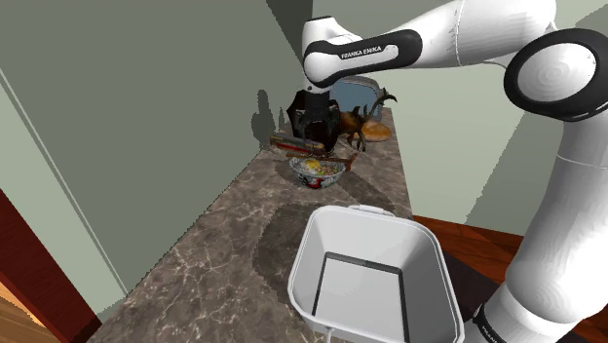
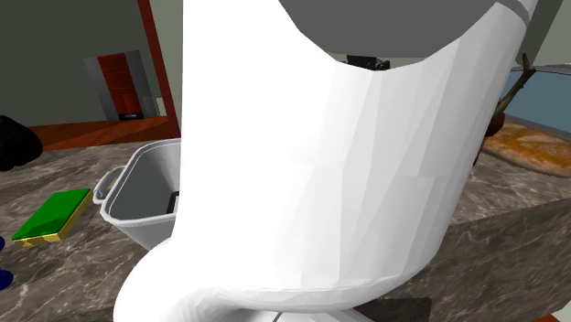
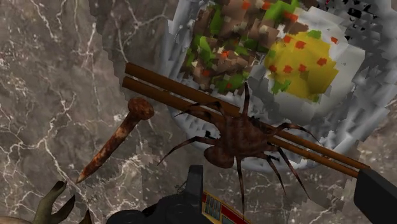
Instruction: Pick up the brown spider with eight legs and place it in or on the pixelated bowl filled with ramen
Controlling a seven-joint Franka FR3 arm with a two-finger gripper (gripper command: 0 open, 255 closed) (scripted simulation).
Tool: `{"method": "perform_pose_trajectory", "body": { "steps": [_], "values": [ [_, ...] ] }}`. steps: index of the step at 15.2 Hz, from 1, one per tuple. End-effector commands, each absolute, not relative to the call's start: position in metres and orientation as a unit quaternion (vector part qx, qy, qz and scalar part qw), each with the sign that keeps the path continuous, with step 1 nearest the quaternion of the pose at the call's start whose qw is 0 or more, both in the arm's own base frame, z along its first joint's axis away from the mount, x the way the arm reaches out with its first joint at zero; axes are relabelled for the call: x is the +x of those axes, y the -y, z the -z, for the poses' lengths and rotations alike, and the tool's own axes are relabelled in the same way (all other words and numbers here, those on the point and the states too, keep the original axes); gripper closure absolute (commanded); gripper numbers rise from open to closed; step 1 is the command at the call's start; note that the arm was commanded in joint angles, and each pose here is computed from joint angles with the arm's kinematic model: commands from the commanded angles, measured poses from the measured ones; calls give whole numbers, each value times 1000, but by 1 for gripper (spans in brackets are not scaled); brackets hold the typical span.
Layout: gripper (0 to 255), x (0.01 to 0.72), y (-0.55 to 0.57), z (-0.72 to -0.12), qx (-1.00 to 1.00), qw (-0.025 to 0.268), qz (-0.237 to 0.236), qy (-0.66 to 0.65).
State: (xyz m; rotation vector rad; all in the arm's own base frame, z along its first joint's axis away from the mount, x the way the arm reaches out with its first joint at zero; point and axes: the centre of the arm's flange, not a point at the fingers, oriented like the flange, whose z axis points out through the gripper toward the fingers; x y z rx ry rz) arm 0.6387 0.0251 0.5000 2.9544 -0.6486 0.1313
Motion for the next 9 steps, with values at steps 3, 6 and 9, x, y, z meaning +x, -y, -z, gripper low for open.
{"method": "perform_pose_trajectory", "body": {
  "steps": [3,6,9],
  "values": [
    [0,635,-29,-533,974,57,-43,214],
    [0,635,-29,-533,974,57,-43,214],
    [0,635,-29,-533,974,57,-43,214]
  ]
}}
